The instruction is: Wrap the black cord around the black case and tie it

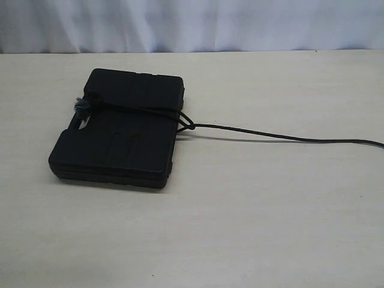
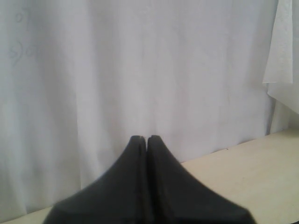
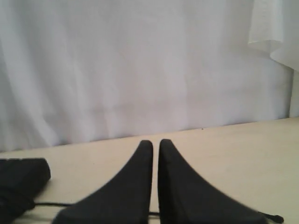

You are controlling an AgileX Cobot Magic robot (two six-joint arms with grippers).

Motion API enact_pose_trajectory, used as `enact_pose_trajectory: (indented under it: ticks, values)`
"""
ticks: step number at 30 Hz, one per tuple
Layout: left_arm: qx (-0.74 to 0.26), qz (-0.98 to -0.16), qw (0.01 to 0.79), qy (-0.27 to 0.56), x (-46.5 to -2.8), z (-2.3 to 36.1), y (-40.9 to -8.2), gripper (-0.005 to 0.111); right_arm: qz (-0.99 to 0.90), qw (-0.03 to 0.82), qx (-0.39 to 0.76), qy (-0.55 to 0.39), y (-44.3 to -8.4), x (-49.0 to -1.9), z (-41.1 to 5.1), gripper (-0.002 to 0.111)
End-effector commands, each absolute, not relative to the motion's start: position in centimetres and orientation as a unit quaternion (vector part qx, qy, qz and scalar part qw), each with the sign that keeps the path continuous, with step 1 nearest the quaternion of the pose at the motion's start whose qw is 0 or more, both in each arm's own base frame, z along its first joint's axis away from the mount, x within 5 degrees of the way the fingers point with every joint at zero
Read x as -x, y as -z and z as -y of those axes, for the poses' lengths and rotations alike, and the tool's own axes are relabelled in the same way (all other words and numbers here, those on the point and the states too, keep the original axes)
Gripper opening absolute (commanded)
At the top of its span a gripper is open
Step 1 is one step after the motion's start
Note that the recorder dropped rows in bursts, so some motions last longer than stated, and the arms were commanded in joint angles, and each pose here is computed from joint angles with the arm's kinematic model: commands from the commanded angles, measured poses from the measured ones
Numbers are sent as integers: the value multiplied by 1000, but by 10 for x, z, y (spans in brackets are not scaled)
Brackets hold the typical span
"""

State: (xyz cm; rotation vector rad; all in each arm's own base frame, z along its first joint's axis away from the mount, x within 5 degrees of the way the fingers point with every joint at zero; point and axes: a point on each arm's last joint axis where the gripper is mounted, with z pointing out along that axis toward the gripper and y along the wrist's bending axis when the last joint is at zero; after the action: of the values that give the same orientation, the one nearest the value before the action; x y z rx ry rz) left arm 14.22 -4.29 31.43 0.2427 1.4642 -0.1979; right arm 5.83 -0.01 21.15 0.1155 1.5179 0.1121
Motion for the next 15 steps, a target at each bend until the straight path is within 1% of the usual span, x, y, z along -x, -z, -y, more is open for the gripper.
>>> enact_pose_trajectory:
  ticks: [1,10,15]
  values:
    - [-110,-662,735,94,-140,43,-315,0,-710,704,5,-27,-205,-56,-4,4]
    - [-110,-661,736,94,-140,43,-315,0,-717,695,-6,-51,-203,-58,-5,4]
    - [-110,-664,734,94,-140,43,-315,0,-711,702,7,-33,-204,-56,-4,4]
